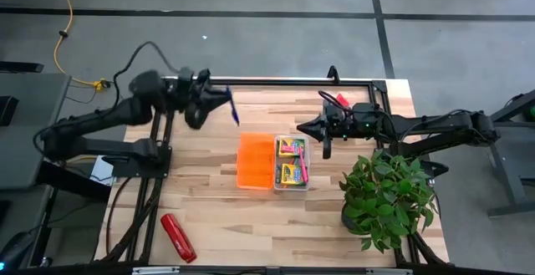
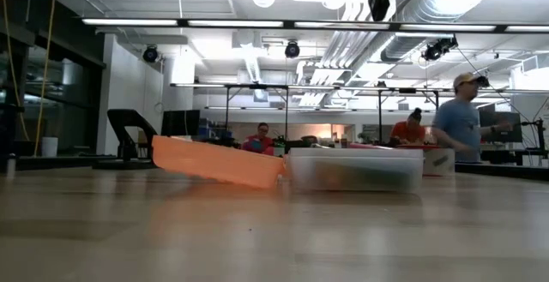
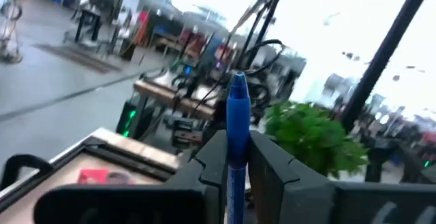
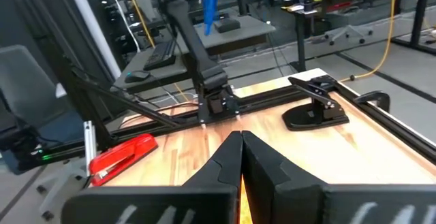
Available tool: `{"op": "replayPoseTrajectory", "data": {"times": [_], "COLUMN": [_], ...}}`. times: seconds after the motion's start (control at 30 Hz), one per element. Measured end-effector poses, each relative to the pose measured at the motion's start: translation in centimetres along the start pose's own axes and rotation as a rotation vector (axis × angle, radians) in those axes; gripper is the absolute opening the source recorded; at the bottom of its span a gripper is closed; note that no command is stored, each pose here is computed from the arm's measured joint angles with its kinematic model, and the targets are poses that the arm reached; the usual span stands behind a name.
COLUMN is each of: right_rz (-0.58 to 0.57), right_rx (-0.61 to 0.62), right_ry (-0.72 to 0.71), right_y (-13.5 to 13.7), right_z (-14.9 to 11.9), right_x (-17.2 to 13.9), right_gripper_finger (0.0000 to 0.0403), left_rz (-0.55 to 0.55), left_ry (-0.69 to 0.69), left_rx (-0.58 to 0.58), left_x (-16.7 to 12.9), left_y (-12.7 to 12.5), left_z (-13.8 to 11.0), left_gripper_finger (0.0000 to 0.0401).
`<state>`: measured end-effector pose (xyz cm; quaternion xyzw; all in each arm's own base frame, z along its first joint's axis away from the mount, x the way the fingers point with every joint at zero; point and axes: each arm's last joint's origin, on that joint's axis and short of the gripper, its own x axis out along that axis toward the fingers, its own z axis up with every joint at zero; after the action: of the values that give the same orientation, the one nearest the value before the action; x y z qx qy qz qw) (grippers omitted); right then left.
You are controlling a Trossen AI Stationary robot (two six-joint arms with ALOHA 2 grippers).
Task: Pack school essentials
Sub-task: Put the blue pen in the supply box
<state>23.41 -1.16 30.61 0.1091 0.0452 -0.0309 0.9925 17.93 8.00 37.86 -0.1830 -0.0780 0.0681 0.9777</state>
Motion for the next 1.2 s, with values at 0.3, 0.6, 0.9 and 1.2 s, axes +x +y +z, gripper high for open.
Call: {"op": "replayPoseTrajectory", "data": {"times": [0.3,0.6,0.9,1.2], "right_rz": [0.013,0.014,0.015,0.044], "right_rx": [-0.006,-0.002,0.029,0.166], "right_ry": [-0.009,-0.014,-0.017,-0.045], "right_y": [0.1,0.1,0.1,0.7], "right_z": [0.1,0.2,0.2,-0.9], "right_x": [0.0,0.0,0.0,2.6], "right_gripper_finger": [0.0000,0.0000,0.0000,0.0081], "left_rz": [-0.035,-0.050,-0.102,-0.095], "left_ry": [-0.051,-0.067,-0.039,-0.036], "left_rx": [-0.021,-0.005,0.029,0.044], "left_x": [-2.3,-2.3,-2.2,-1.4], "left_y": [-1.2,-1.4,-1.5,-1.3], "left_z": [-5.1,-5.1,-5.2,-5.5], "left_gripper_finger": [0.0030,0.0031,0.0031,0.0031]}}
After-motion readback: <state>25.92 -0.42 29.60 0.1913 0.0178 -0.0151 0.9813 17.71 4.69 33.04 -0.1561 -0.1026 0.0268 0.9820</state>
